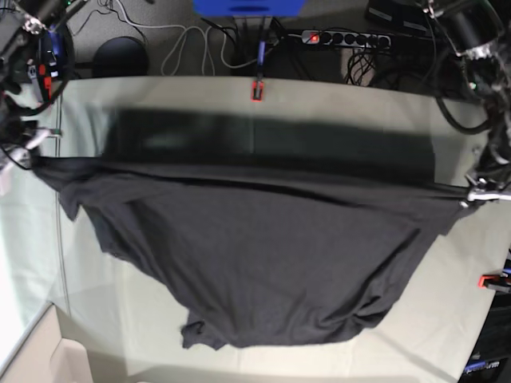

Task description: Layout the t-shirt on the table in an organized manner, then fold the t-shirt properly

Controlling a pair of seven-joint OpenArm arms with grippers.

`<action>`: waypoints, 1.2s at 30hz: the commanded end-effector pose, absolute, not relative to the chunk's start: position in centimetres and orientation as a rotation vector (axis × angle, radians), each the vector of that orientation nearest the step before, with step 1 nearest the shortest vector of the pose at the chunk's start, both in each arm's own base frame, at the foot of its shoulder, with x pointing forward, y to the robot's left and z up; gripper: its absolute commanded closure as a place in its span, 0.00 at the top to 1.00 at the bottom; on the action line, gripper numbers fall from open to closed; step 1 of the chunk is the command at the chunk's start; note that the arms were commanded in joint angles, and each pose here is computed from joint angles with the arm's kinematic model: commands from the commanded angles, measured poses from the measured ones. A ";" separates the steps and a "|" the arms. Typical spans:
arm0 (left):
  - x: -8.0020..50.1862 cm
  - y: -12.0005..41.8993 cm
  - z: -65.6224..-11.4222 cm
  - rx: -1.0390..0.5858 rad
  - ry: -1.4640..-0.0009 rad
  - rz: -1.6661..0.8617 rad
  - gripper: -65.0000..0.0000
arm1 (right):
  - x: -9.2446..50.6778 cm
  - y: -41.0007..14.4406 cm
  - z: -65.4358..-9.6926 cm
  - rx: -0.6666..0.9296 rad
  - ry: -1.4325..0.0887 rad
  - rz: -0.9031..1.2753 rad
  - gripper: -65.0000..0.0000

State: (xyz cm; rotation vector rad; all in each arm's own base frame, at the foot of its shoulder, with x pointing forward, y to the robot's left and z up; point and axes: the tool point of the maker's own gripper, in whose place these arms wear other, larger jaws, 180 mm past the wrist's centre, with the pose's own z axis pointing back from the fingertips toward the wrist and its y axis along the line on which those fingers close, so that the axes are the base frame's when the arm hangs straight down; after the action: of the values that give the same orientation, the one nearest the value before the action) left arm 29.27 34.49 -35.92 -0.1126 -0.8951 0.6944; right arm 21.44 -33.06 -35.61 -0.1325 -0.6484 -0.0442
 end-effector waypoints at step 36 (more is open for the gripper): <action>36.1 34.2 -21.4 -0.421 -1.154 0.698 0.00 | 28.6 -34.0 -23.8 -0.329 -0.928 0.103 0.00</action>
State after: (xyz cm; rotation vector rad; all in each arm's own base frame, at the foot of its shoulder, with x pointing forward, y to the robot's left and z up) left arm 35.67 33.29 -23.63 -0.4283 -1.0788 0.7089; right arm 27.96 -33.50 -25.35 -0.3014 -0.8793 0.0961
